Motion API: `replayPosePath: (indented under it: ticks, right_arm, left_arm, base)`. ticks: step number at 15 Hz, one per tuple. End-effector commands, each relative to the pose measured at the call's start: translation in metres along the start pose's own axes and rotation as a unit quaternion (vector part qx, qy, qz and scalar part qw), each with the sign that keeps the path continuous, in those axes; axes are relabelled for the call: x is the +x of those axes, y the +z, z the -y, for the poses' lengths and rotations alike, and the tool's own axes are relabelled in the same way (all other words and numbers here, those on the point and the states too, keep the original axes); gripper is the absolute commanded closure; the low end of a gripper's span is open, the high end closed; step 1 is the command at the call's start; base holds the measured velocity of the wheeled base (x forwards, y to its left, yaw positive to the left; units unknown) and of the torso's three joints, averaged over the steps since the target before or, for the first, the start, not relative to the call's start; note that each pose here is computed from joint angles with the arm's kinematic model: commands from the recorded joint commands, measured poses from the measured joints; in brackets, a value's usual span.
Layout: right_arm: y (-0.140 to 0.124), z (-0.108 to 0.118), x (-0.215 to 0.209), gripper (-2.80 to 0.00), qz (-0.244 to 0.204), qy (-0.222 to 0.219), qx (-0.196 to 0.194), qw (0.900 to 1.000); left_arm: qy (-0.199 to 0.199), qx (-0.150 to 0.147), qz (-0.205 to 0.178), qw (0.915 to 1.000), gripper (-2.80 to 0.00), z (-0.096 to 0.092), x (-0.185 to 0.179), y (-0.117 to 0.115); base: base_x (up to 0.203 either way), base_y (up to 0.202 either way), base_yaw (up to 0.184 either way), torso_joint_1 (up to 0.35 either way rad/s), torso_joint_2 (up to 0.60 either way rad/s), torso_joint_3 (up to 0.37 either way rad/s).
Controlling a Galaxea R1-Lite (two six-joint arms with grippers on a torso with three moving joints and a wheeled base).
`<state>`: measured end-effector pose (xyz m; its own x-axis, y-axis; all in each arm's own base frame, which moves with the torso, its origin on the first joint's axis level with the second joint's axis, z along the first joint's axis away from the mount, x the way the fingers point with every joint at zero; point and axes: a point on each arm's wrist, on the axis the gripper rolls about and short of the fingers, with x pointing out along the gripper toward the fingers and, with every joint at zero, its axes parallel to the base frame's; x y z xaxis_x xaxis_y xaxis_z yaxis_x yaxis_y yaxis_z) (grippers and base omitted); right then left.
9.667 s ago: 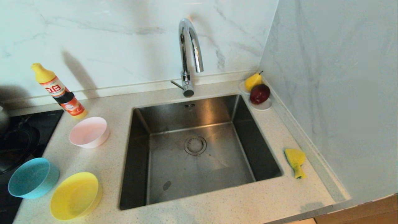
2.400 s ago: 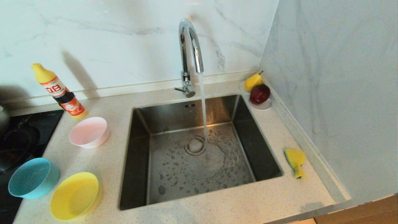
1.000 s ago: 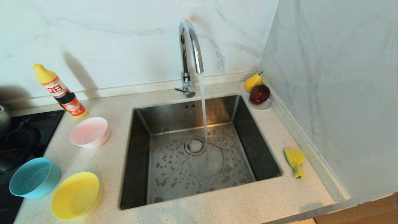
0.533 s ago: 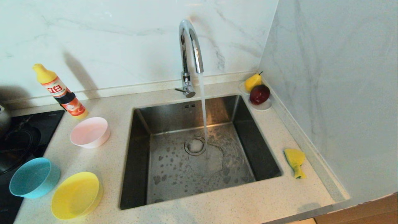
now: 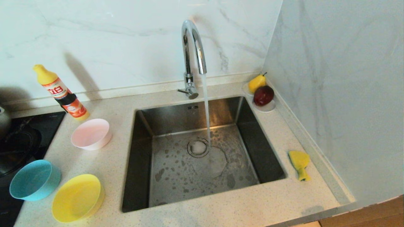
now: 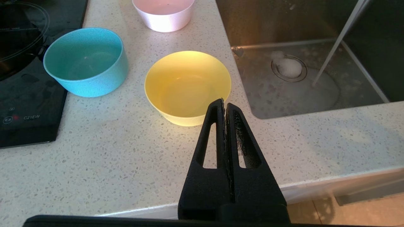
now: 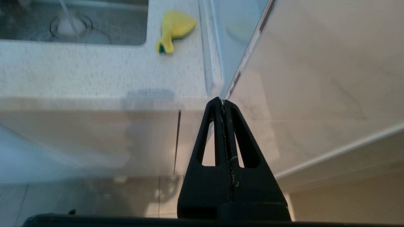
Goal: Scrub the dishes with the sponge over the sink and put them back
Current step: Pick up a bowl and the sponge
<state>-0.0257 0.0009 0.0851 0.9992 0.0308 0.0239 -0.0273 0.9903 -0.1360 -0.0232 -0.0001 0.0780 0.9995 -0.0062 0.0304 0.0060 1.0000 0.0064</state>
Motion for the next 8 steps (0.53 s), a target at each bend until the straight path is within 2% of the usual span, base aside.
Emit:
replayPosePath:
  ticks: [1, 3, 6, 8]
  right_arm:
    - [0.042, 0.005, -0.014, 0.0, 0.06, 0.0, 0.002, 0.998]
    - [0.068, 0.006, -0.034, 0.0, 0.081, 0.032, 0.004, 0.996]
    - [0.097, 0.006, -0.052, 0.0, 0.069, 0.102, 0.007, 0.992]
    - [0.114, 0.007, -0.052, 0.0, 0.059, 0.141, 0.025, 0.988]
  left_arm:
    - [0.0, 0.0, -0.011, 0.9999, 0.0, 0.0, 0.002, -0.005]
    - [0.0, 0.0, -0.011, 0.9999, 0.0, 0.0, 0.002, -0.005]
    - [0.0, 0.0, -0.011, 0.9999, 0.0, 0.0, 0.002, -0.005]
    - [0.0, 0.0, -0.011, 0.9999, 0.0, 0.0, 0.002, -0.005]
  base:
    - [0.0, 0.0, 0.0, 0.0, 0.0, 0.0]
    - [0.0, 0.0, 0.0, 0.0, 0.0, 0.0]
    - [0.0, 0.0, 0.0, 0.0, 0.0, 0.0]
    - [0.0, 0.0, 0.0, 0.0, 0.0, 0.0]
